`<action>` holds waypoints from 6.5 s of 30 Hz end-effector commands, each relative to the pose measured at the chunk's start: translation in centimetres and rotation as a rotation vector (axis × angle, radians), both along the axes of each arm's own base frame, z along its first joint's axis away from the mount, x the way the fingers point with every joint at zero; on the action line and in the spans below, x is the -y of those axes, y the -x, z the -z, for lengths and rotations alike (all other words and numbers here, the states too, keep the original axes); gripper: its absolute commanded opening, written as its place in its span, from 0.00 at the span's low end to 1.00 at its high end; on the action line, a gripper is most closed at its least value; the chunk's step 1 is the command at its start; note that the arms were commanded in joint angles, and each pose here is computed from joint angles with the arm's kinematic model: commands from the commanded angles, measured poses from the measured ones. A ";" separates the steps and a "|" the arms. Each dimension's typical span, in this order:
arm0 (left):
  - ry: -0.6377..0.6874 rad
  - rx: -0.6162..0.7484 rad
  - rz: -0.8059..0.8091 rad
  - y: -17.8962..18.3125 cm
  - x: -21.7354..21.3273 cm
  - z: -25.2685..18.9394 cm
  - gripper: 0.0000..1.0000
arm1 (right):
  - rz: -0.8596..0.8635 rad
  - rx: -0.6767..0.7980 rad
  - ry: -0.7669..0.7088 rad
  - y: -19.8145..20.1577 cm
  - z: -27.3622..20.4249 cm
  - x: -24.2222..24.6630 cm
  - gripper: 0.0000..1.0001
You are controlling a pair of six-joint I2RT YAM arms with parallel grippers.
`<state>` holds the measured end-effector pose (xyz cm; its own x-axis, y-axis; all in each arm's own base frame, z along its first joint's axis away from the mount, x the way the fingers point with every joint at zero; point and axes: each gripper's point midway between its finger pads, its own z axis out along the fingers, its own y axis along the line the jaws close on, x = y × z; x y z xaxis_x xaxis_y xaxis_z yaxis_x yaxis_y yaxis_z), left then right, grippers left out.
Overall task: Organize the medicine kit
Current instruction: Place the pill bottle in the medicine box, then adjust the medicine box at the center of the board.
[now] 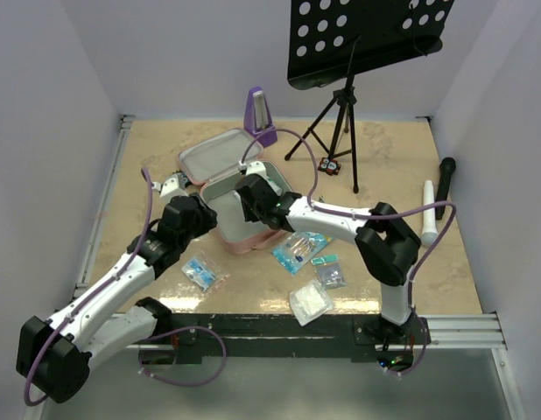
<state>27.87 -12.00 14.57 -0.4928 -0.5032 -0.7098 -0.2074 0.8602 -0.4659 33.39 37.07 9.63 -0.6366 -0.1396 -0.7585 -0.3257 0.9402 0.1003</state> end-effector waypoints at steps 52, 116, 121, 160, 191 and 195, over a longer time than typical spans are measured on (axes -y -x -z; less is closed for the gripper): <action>0.003 -0.003 0.004 -0.1 0.0 0.5 0.48 | -0.111 -0.059 0.123 -0.4 3.3 0.0 0.38; -0.029 0.032 -0.051 0.0 -1.4 -1.4 0.48 | -0.034 -0.005 0.028 -5.8 2.7 -3.7 0.00; -0.049 0.048 -0.074 -0.3 -2.0 -2.4 0.49 | -0.019 -0.006 0.036 -6.3 2.8 -3.0 0.02; -0.014 0.071 -0.141 0.5 -5.0 -4.0 0.68 | -0.064 -0.010 0.019 -5.5 2.2 -4.0 0.27; 0.018 0.022 -0.240 0.2 -7.0 -3.5 0.70 | -0.404 0.131 -0.086 1.5 -4.2 -10.1 0.70; 0.031 0.028 -0.249 0.0 -7.3 -4.1 0.71 | -0.439 0.133 -0.051 1.7 -3.5 -10.5 0.72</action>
<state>27.29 -4.72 16.59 -0.3728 -0.5909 -0.7154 -0.4080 0.7969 -0.4456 30.99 47.03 12.64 -0.4681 -0.3151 -0.8256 -0.6795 0.7256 0.1084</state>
